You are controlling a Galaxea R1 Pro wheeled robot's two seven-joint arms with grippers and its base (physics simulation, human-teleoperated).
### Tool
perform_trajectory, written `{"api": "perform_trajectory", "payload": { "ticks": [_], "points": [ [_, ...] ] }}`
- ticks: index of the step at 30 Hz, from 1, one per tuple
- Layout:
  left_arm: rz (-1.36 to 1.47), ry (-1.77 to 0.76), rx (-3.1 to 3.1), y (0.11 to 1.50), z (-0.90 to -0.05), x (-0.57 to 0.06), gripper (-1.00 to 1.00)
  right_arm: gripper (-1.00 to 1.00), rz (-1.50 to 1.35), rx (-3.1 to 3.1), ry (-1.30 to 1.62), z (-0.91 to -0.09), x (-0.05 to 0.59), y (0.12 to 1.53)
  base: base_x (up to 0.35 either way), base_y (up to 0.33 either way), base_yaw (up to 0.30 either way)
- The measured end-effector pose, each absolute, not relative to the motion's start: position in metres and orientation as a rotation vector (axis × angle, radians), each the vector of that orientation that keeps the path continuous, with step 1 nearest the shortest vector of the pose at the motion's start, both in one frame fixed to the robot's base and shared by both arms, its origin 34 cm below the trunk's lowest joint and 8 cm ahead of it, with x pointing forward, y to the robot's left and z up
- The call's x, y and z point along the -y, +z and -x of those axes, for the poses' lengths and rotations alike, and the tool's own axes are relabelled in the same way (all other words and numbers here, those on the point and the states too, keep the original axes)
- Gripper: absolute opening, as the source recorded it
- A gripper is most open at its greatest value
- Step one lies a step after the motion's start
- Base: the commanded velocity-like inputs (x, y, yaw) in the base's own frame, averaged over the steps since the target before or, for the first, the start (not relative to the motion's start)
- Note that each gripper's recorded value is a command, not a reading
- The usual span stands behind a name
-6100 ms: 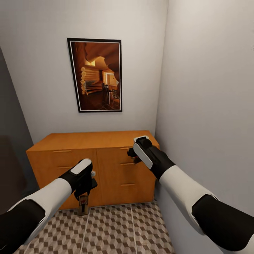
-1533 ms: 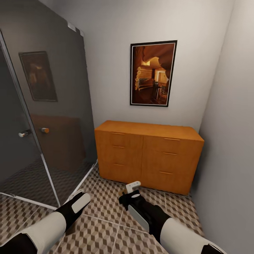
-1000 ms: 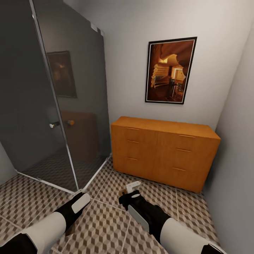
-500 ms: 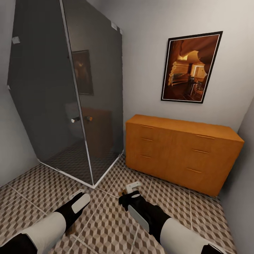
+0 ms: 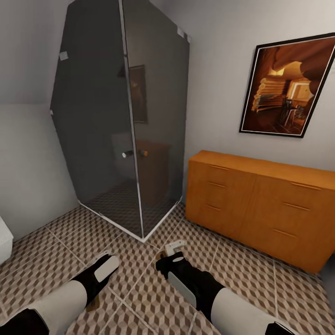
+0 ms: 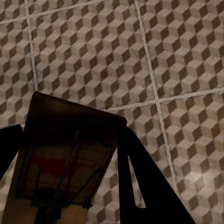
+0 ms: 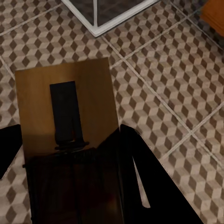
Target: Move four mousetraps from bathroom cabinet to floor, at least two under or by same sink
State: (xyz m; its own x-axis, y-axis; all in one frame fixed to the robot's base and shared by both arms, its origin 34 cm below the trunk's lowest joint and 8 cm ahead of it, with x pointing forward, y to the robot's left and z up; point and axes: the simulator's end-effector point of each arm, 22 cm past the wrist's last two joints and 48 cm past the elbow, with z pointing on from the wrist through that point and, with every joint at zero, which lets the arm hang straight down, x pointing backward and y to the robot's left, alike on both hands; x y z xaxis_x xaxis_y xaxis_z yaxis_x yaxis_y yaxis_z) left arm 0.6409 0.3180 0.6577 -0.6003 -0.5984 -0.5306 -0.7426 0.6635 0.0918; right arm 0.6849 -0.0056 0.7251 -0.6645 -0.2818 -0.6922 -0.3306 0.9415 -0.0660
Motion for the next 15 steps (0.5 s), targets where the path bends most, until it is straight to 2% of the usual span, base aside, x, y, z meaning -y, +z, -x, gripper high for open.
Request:
{"api": "perform_trajectory", "payload": {
  "ticks": [15],
  "points": [
    [1.043, 0.426, -2.427, 0.6529, -0.6389, -0.3178, -1.0, -1.0, 0.432, -2.343, 0.085, -0.684, 0.0055, 0.7205, -0.004, 0.013, 0.273]
  ]
}}
